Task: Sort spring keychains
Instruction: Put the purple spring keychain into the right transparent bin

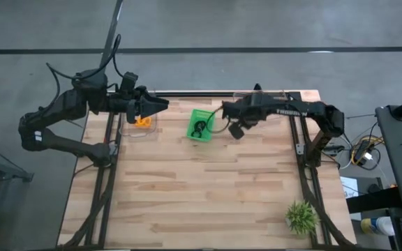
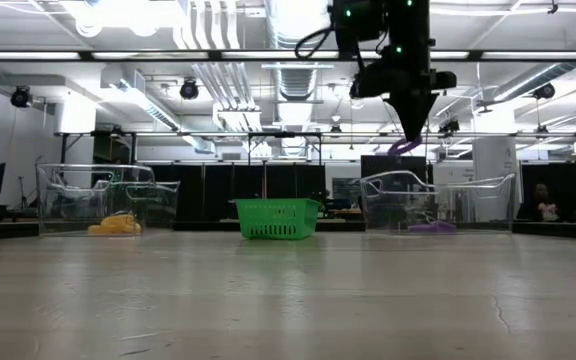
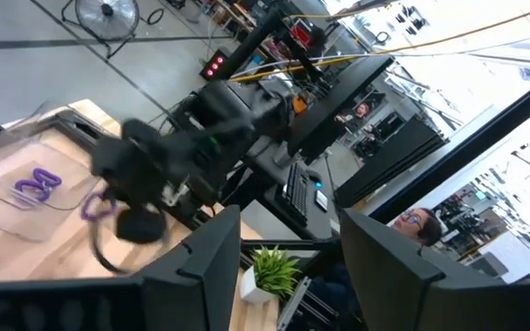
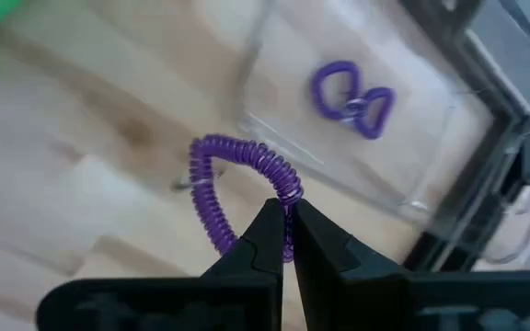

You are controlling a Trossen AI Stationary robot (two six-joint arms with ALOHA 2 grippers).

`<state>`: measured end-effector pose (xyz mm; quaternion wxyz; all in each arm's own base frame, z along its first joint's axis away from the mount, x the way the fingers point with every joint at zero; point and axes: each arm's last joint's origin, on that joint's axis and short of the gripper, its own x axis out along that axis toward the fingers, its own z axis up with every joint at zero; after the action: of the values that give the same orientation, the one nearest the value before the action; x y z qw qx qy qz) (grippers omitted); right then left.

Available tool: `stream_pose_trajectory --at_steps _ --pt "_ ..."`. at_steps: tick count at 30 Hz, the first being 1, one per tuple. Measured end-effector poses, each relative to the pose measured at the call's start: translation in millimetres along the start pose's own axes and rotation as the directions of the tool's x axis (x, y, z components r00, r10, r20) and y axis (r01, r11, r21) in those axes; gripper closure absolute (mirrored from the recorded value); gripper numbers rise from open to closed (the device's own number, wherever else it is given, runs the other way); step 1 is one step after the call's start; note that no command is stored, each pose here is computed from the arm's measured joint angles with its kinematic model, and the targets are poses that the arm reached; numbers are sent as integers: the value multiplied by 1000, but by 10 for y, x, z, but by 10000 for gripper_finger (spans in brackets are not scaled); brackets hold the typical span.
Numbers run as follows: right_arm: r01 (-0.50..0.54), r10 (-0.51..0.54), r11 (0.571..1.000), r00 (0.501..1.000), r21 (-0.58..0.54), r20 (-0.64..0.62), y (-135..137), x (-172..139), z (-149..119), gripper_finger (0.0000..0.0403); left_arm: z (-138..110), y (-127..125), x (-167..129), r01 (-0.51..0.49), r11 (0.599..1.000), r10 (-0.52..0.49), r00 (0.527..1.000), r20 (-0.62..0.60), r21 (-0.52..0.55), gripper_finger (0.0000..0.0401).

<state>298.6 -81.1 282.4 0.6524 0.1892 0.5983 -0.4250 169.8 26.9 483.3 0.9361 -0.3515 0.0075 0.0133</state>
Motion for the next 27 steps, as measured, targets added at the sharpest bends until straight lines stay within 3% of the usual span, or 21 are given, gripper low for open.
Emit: stream_pose_trajectory --at_steps 10,16,27 --pt "44 -37 994 997 98 -64 -732 320 413 394 -24 -5 10 7 1000 -7 1000 -15 -22 220" --pt "5 28 971 990 240 -137 -1185 639 512 394 -47 16 27 0 1000 -1 1000 -24 -31 220" --pt "-50 120 934 976 354 -181 -1435 939 483 394 -48 19 34 -1 999 0 1000 -24 -43 220"
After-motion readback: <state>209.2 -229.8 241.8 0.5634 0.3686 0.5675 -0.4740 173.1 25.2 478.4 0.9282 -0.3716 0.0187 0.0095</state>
